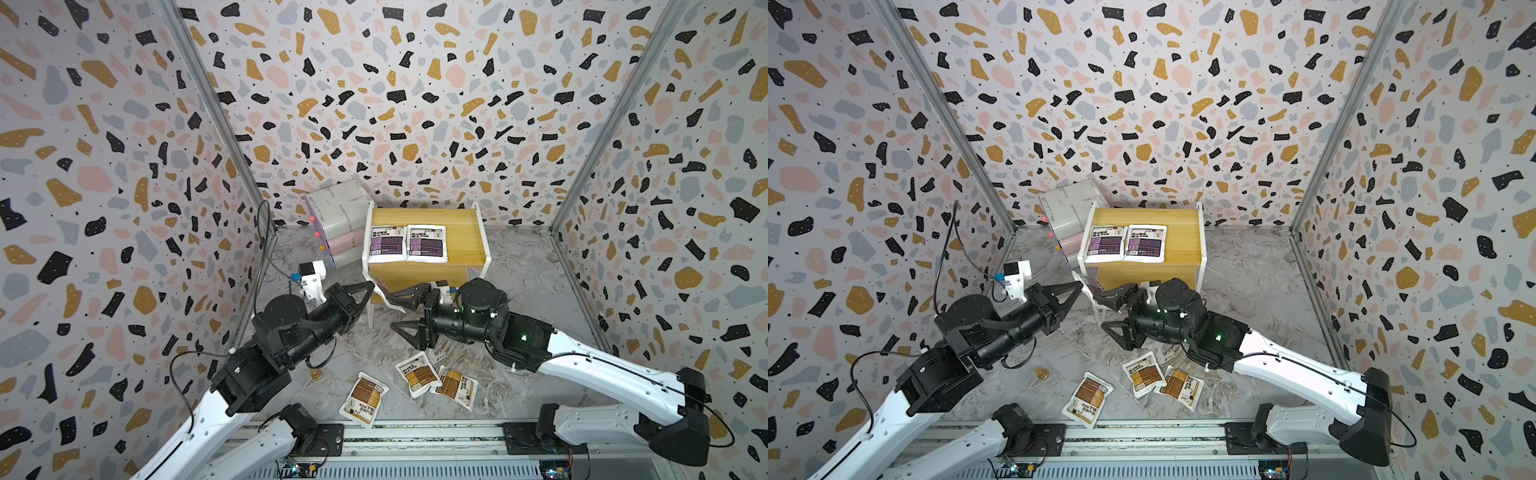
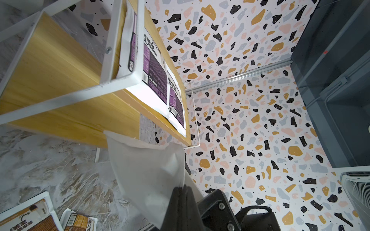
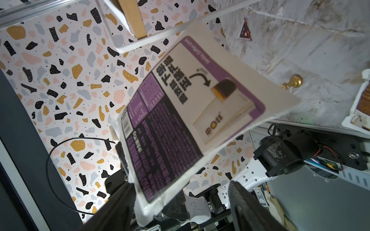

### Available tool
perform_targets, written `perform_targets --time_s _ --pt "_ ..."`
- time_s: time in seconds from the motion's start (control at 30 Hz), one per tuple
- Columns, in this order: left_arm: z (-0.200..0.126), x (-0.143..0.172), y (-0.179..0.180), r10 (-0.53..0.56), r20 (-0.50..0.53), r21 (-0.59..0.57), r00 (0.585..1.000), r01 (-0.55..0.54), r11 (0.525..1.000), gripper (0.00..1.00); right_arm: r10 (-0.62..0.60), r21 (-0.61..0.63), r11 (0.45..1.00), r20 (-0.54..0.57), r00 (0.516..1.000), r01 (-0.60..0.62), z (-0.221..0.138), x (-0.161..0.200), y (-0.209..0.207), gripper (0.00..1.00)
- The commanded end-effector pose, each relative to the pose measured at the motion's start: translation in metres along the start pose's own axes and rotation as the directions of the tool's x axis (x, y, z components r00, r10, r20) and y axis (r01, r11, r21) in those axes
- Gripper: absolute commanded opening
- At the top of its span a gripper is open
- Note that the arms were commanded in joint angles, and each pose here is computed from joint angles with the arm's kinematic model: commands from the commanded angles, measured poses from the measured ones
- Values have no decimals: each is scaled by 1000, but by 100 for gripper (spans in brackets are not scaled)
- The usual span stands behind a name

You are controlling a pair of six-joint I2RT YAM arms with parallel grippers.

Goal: Place the bagged coffee beans on the shelf by color
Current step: Pick up the bagged coffee beans at the center of the board.

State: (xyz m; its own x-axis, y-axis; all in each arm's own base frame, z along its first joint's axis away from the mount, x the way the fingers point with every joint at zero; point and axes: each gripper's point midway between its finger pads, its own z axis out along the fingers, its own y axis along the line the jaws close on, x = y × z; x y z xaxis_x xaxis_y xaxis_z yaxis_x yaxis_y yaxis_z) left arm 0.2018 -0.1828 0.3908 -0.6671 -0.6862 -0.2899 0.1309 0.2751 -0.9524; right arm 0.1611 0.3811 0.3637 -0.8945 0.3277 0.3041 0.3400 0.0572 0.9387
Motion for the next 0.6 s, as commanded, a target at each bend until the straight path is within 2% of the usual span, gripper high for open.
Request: perform_targets --time_s 0.0,0.2,0.47,0.57 --pt "-6 0 -13 -6 0 70 1000 6 998 0 -35 -123 992 33 999 39 -6 1 34 75" --pt "-12 4 -5 -21 -12 68 1000 22 997 0 -59 -186 980 59 997 69 -3 -3 49 61" --pt "-15 9 -2 -25 -32 65 999 27 998 0 -78 -201 975 65 995 90 -2 -2 53 42" --pt "-16 10 -2 -28 -37 67 999 30 997 0 -126 -196 971 76 989 138 -4 -1 56 35"
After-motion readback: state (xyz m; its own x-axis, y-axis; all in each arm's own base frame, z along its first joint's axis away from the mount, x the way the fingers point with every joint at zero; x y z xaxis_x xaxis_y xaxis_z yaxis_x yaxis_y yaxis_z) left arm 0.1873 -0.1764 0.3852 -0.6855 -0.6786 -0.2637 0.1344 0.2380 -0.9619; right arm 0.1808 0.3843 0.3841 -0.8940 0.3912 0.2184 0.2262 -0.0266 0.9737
